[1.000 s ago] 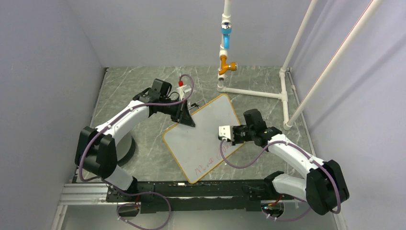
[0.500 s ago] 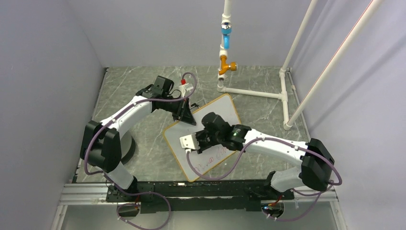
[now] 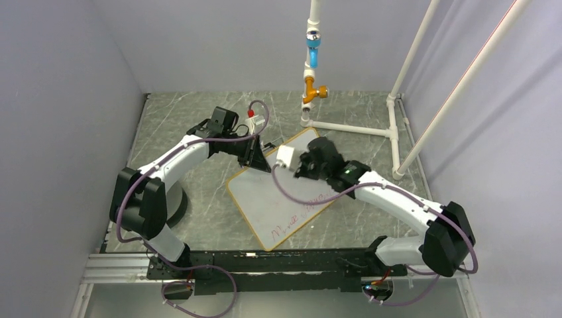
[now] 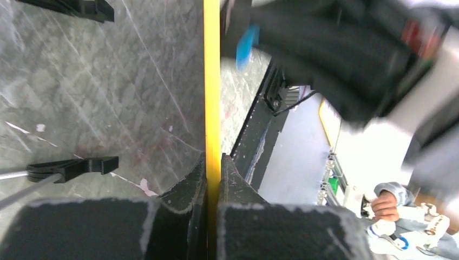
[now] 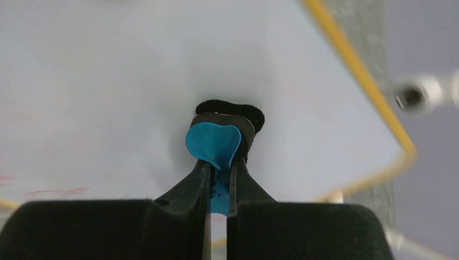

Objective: Erase the whiteboard
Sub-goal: Erase the whiteboard at the center of the board.

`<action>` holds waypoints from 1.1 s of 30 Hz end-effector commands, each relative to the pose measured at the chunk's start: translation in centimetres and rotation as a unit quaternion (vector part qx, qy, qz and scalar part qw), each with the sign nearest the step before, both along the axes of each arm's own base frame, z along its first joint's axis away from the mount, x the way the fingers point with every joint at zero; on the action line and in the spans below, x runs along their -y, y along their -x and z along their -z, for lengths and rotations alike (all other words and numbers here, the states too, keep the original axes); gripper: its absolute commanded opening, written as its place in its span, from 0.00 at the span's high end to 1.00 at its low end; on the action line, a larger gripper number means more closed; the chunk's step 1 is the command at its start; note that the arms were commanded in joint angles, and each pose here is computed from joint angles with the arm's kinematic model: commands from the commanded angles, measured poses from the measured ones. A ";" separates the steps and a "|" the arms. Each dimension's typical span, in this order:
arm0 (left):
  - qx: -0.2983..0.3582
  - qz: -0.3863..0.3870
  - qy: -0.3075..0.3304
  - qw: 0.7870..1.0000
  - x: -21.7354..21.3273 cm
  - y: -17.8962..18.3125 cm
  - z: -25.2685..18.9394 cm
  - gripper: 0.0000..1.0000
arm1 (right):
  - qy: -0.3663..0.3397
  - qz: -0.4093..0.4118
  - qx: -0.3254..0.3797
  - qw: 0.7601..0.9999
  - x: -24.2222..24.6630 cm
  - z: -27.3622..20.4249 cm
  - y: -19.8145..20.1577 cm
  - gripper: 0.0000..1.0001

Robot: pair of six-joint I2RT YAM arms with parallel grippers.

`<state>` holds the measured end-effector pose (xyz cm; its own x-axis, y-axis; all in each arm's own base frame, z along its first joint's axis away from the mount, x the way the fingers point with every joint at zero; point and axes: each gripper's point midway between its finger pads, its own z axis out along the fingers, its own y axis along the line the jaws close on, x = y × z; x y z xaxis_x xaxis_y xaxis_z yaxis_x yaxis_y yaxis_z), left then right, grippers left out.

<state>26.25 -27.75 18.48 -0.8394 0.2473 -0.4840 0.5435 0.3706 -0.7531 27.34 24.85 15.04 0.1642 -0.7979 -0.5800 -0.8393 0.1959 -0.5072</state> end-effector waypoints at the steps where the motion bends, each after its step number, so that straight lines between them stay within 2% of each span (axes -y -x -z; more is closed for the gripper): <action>1: -0.014 0.051 0.091 0.994 0.7 3.3 -5.0 1.00 | -0.044 0.144 0.046 0.988 5.7 -2.6 -5.2 1.00; 6: -0.016 0.038 0.097 0.994 0.4 3.7 -5.2 1.00 | -0.079 0.215 0.013 0.973 7.0 -2.6 -7.9 1.00; 8: -0.013 0.032 0.097 0.995 0.2 4.0 -5.2 1.00 | -0.104 0.217 -0.025 0.970 7.0 -3.0 -8.3 1.00; 10: -0.014 0.029 0.096 0.995 0.0 4.1 -5.0 1.00 | -0.121 0.176 -0.065 0.975 5.8 -3.0 -7.0 1.00; 15: -0.005 0.017 0.098 0.995 -0.3 3.4 -5.1 1.00 | -0.150 -0.011 -0.161 0.976 1.3 -1.4 1.1 1.00; 21: 0.007 -0.003 0.107 0.994 -0.4 2.8 -5.7 1.00 | -0.117 -0.087 -0.205 0.968 0.2 1.3 5.5 1.00; 24: 0.010 -0.014 0.110 0.994 -0.6 2.6 -5.9 1.00 | -0.105 -0.039 -0.185 0.976 1.4 1.7 3.5 1.00; 28: 0.013 -0.028 0.118 0.993 -0.7 2.6 -6.1 1.00 | -0.118 0.085 -0.115 0.983 4.7 0.4 -1.3 1.00; 33: 0.020 -0.036 0.129 0.991 -0.8 2.8 -6.3 1.00 | -0.160 0.179 -0.052 0.969 8.4 -1.8 -4.2 1.00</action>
<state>24.69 -26.30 19.53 -0.8863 0.0654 -0.4585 0.4488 0.3655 -0.8155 28.31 19.07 13.50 -0.1575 -0.6476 -0.7455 -0.8734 0.4436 -0.2009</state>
